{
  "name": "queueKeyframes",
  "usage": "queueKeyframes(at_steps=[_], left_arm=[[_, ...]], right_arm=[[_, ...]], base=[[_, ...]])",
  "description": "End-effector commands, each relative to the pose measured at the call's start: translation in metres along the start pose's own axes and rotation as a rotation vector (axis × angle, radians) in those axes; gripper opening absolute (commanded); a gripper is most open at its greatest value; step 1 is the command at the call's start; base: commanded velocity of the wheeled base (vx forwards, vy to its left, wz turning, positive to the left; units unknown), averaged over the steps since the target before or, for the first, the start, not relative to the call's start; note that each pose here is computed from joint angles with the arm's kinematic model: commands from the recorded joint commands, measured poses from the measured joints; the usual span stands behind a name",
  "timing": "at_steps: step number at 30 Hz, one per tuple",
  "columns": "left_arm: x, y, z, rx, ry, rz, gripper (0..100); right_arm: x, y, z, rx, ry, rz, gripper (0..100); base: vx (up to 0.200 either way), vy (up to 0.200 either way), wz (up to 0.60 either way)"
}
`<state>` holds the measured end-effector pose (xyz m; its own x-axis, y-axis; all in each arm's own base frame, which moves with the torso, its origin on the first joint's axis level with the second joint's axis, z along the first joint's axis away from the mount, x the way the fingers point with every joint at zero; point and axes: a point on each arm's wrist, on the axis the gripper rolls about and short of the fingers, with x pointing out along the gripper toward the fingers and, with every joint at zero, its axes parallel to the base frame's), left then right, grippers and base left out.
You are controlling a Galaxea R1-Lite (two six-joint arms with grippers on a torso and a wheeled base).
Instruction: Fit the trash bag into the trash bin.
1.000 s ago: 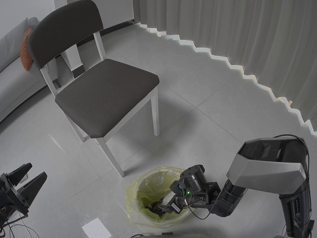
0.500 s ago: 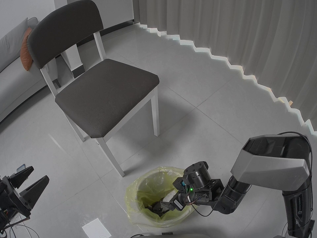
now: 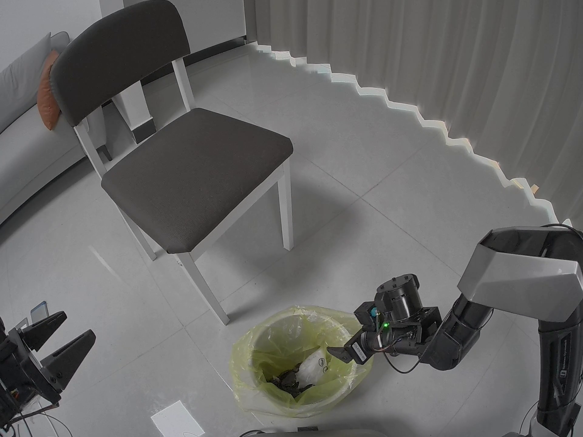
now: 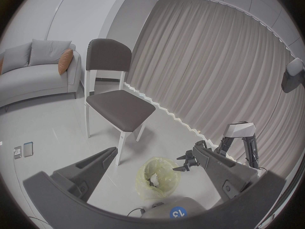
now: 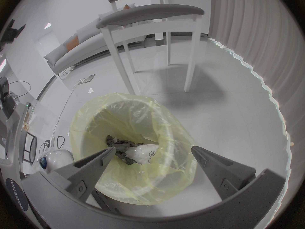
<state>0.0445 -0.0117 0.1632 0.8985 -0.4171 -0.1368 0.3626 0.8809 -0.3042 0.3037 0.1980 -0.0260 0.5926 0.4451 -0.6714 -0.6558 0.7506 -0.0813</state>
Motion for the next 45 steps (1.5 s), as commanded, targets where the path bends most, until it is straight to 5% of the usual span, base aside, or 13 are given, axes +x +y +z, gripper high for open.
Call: queueKeyframes(at_steps=[1,13,21,29,45], left_arm=[[0.002,0.0,0.001,-0.003,0.009,-0.007,100],[0.008,0.002,0.001,-0.007,0.019,-0.003,100],[0.009,0.003,0.001,-0.01,0.027,0.0,100],[0.011,0.003,0.004,-0.008,0.027,0.0,100],[0.013,0.003,0.008,0.001,0.027,-0.001,100]], right_arm=[[-0.002,-0.019,-0.006,0.03,0.004,-0.041,100],[0.015,-0.065,-0.029,0.044,0.046,-0.114,100],[0.034,-0.074,-0.032,-0.006,0.059,-0.138,100],[0.048,-0.081,-0.016,-0.051,0.176,-0.156,100],[0.077,-0.095,0.02,-0.073,0.214,-0.142,100]], base=[[0.0,0.0,0.0],[0.0,0.0,0.0],[0.0,0.0,0.0],[0.0,0.0,0.0],[0.0,0.0,0.0]])
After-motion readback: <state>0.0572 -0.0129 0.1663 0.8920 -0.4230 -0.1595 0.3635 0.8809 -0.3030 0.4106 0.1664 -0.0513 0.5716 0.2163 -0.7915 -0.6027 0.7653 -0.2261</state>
